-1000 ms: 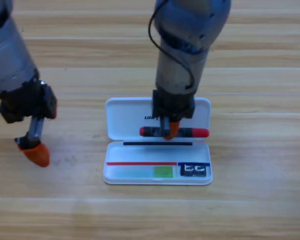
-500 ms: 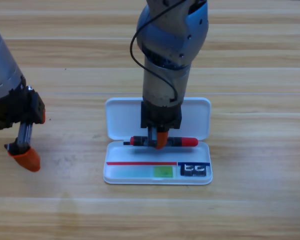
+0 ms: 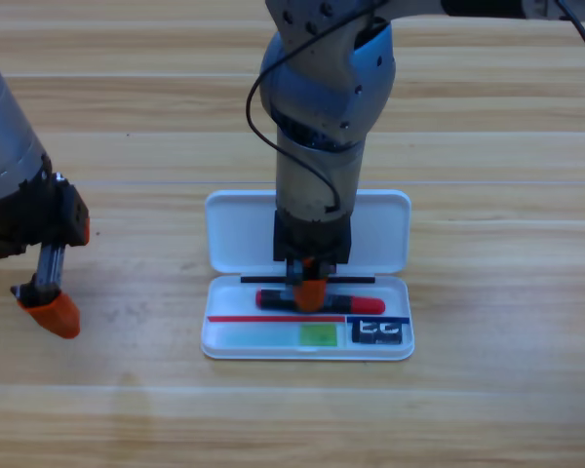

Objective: Clean up eraser and pencils

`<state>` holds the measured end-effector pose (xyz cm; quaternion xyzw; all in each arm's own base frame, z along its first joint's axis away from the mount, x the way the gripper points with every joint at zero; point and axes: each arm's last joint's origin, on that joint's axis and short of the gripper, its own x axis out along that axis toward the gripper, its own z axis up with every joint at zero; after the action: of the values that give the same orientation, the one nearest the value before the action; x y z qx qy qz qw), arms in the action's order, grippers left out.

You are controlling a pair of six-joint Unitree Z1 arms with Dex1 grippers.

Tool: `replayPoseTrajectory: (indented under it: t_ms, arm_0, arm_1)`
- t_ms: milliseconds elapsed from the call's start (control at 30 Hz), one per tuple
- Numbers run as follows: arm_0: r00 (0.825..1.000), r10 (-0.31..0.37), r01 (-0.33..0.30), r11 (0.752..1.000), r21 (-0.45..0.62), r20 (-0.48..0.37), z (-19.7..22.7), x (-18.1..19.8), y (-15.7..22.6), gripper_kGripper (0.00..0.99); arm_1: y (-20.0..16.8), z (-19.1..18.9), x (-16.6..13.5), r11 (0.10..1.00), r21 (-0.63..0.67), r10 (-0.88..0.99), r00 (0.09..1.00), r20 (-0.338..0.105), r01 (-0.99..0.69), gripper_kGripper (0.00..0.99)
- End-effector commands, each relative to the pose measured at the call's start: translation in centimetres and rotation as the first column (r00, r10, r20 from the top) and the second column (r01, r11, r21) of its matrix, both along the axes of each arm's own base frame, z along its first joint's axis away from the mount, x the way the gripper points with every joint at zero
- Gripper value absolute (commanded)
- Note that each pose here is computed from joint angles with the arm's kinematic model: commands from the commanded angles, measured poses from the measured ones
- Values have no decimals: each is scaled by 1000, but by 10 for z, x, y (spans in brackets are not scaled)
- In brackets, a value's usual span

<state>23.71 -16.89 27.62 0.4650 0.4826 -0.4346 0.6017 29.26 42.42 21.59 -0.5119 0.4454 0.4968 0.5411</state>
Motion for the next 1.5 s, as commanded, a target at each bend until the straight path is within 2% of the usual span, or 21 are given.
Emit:
replayPoseTrajectory:
  t_ms: [33,167,333,433,533,600,667,767,967,1033,1100,1167,1333,1500]
  arm_0:
    - [1000,10,-10,1000,-5,-13,-5,-1,6,990]
    - [1000,12,-12,1000,-11,-13,-6,-1,5,990]
    - [1000,11,-10,999,-45,13,0,0,4,983]
    - [998,30,-25,995,-101,51,13,11,4,905]
    - [994,46,-34,992,-123,98,22,29,9,798]
    - [991,46,-30,991,-128,125,24,45,13,670]
    - [990,14,7,989,-147,140,26,67,19,472]
    - [989,-16,46,978,-202,148,24,102,27,0]
    - [993,47,-6,942,-337,113,-9,163,43,0]
    - [997,51,-25,933,-360,64,-27,180,42,0]
    - [999,40,-46,922,-384,-24,-48,197,39,0]
    - [995,26,-63,915,-399,-98,-65,211,34,0]
    - [976,-1,-100,886,-453,-218,-98,226,25,0]
    - [956,-55,-106,850,-516,-287,-107,220,10,0]
  arm_1:
    - [0,5,-18,1000,-20,14,1000,-25,-14,904]
    - [-13,39,-34,999,30,27,999,-34,-26,905]
    - [-41,92,-67,989,139,67,993,-92,-54,923]
    - [-63,121,-86,974,219,80,989,-126,-51,943]
    - [-85,142,-101,948,317,61,991,-116,-21,959]
    - [-101,152,-109,916,400,8,996,-89,28,985]
    - [-118,157,-117,875,479,-36,996,-78,69,989]
    - [-139,165,-130,830,553,-28,996,-87,72,990]
    - [-172,181,-154,787,614,24,993,-113,51,990]
    - [-182,185,-158,771,635,30,993,-114,50,990]
    - [-188,186,-162,759,650,33,994,-104,43,990]
    - [-192,186,-165,753,657,37,994,-102,39,990]
    - [-192,184,-165,753,657,43,993,-110,40,990]
    - [-192,184,-165,752,657,44,993,-111,40,990]
